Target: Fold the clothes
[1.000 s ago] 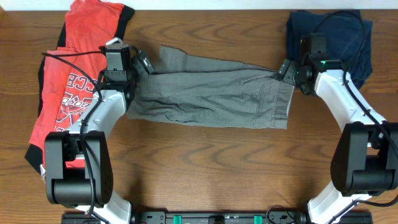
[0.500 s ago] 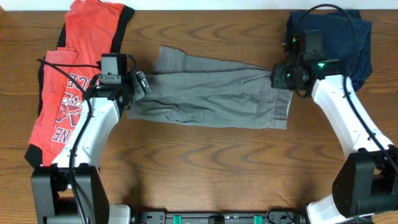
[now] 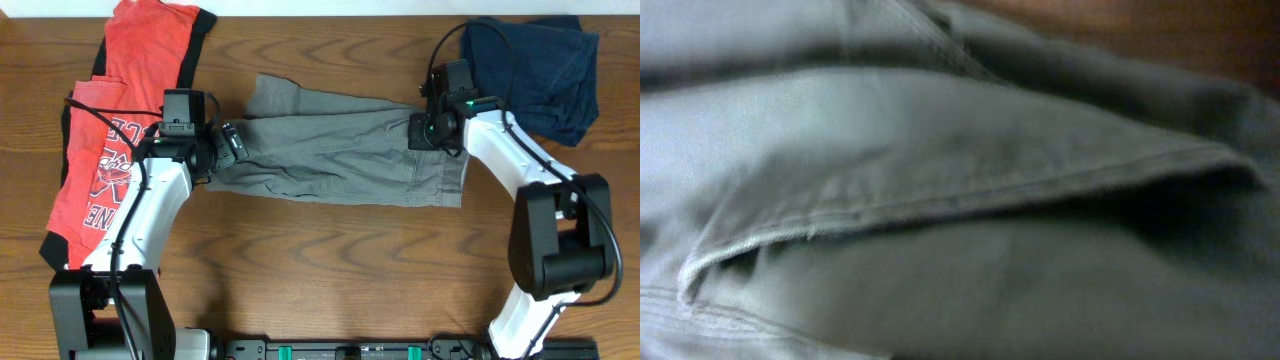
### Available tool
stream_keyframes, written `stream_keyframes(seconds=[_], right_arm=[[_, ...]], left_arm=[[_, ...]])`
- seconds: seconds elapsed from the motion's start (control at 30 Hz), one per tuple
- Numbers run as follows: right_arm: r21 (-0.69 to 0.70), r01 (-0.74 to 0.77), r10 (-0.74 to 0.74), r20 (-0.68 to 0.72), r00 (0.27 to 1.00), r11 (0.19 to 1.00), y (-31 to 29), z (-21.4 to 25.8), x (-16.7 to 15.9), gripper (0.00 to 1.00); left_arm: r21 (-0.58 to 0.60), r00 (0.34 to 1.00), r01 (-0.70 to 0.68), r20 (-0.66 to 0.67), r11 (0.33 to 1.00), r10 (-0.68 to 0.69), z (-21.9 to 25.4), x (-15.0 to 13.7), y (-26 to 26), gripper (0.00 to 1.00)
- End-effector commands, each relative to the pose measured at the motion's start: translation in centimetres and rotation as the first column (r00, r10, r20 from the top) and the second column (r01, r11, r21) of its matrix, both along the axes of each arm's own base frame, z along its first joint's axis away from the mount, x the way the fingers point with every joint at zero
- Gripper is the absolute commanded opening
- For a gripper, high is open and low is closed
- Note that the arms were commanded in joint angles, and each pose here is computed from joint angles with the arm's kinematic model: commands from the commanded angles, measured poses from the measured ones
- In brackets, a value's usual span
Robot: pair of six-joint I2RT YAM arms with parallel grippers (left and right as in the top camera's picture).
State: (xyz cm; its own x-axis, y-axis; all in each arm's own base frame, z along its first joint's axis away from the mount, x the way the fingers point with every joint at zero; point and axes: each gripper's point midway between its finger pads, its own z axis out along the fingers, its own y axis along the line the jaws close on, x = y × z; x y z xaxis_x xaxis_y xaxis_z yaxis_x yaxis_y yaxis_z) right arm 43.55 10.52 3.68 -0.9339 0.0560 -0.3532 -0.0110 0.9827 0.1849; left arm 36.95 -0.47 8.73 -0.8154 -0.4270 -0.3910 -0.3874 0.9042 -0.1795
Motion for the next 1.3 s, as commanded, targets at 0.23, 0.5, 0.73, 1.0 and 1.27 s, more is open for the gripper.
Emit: stream_keyframes(seconds=[0.23, 0.5, 0.73, 1.0, 1.27], right_arm=[[0.084, 0.039, -0.057, 0.225, 0.973, 0.996, 1.4, 1.8, 5.6, 0.01], [0.106, 0.031, -0.054, 0.219, 0.974, 0.994, 1.9, 0.6, 6.0, 0.01], [0.21, -0.054, 0.013, 0.192, 0.981, 0.976, 4.4, 0.9, 5.1, 0.01], [0.136, -0.178, 0.151, 0.191, 0.97, 0.974, 9.2, 0.0, 3.0, 0.01], [0.134, -0.243, 0.21, 0.224, 0.952, 0.961, 12.4, -1.8, 3.0, 0.01]], left_arm=[[0.003, 1.0, 0.014, -0.009, 1.0, -0.014, -0.2, -0.3, -0.1, 1.0], [0.002, 0.999, 0.014, 0.046, 1.0, -0.014, 0.4, 0.9, -0.1, 1.0], [-0.042, 0.999, 0.037, 0.028, 0.998, -0.035, -0.3, 0.8, -1.0, 1.0], [-0.054, 0.999, 0.034, -0.031, 0.998, -0.036, -2.4, 0.6, -1.1, 1.0], [-0.054, 0.998, 0.033, -0.06, 0.998, -0.036, -3.4, 0.4, -1.1, 1.0]])
